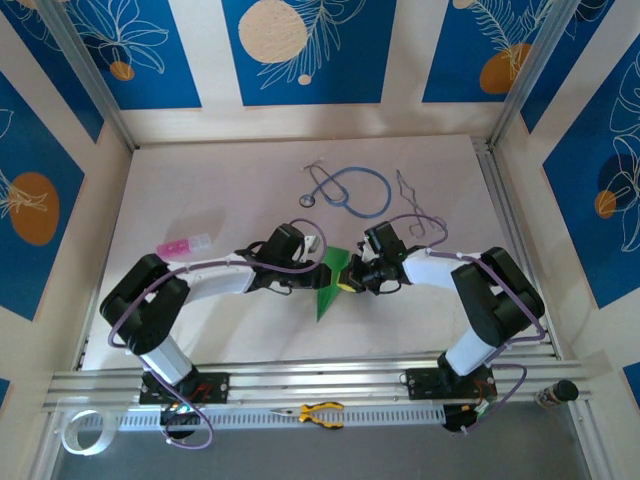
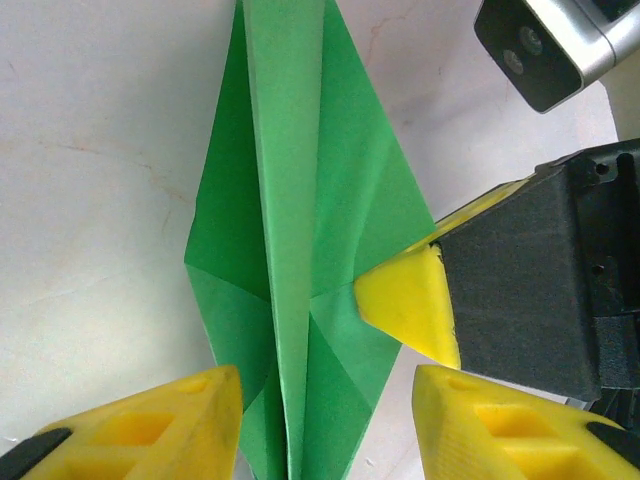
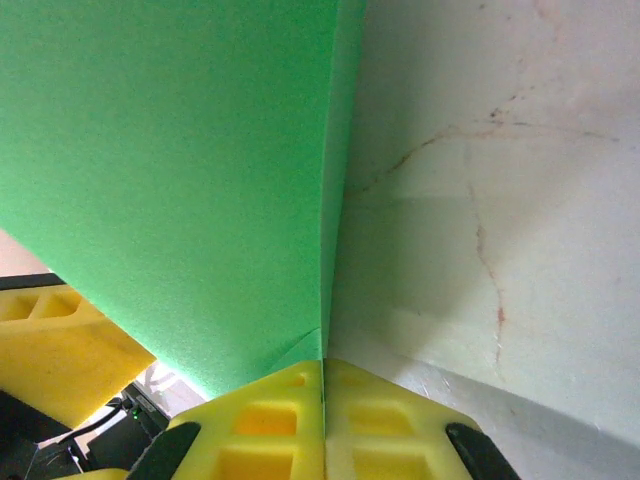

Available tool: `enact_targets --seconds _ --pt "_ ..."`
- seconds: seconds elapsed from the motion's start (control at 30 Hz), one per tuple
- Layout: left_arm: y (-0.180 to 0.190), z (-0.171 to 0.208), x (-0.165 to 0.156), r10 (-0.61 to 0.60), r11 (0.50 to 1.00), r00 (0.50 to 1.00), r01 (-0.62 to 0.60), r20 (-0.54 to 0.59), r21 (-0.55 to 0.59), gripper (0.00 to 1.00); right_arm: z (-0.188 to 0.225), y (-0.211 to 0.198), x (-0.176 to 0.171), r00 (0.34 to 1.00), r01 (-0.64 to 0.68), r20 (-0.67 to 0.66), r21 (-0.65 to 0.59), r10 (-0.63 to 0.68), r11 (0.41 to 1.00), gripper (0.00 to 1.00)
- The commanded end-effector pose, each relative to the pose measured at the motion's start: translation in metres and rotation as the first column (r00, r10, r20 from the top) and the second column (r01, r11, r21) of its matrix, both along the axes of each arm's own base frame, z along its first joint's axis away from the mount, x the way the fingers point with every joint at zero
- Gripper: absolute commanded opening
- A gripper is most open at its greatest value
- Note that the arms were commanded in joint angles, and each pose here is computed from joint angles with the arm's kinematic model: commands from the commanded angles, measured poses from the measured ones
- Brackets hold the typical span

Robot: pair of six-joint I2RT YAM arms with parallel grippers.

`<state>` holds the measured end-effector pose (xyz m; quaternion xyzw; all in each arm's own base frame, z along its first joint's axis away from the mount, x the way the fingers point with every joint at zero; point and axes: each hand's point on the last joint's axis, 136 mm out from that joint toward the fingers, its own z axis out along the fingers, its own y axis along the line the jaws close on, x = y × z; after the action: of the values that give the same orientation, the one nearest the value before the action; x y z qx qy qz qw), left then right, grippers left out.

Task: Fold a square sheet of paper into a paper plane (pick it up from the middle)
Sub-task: Move a paper plane to the center of the table.

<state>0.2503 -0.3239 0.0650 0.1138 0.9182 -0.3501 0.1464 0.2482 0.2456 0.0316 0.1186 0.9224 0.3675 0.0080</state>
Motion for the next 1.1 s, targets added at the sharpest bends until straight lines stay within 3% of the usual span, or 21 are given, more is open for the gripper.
enact_targets --seconds 0.0,0.33,0.73,1.07 --pt "0.006 -0.007 -0.003 0.014 0.999 1.0 -0.014 -0.012 0.042 0.49 0.008 0.007 0.002 1.0 -0.008 0.005 0.022 0.008 1.0 0.06" --pt "0.006 -0.014 -0.008 0.018 0.999 0.999 -0.016 -0.049 0.036 0.51 0.008 0.006 0.002 1.0 -0.009 0.006 0.02 0.009 1.0 0.06" --pt "-0.005 -0.011 -0.013 -0.017 1.0 0.997 0.017 -0.073 -0.014 0.41 0.008 0.006 0.003 1.0 -0.008 0.008 0.02 0.007 1.0 0.06" --pt "0.004 -0.009 -0.014 0.007 0.999 0.999 -0.005 -0.044 0.045 0.39 0.009 0.005 0.003 1.0 -0.009 0.008 0.016 0.009 1.0 0.06"
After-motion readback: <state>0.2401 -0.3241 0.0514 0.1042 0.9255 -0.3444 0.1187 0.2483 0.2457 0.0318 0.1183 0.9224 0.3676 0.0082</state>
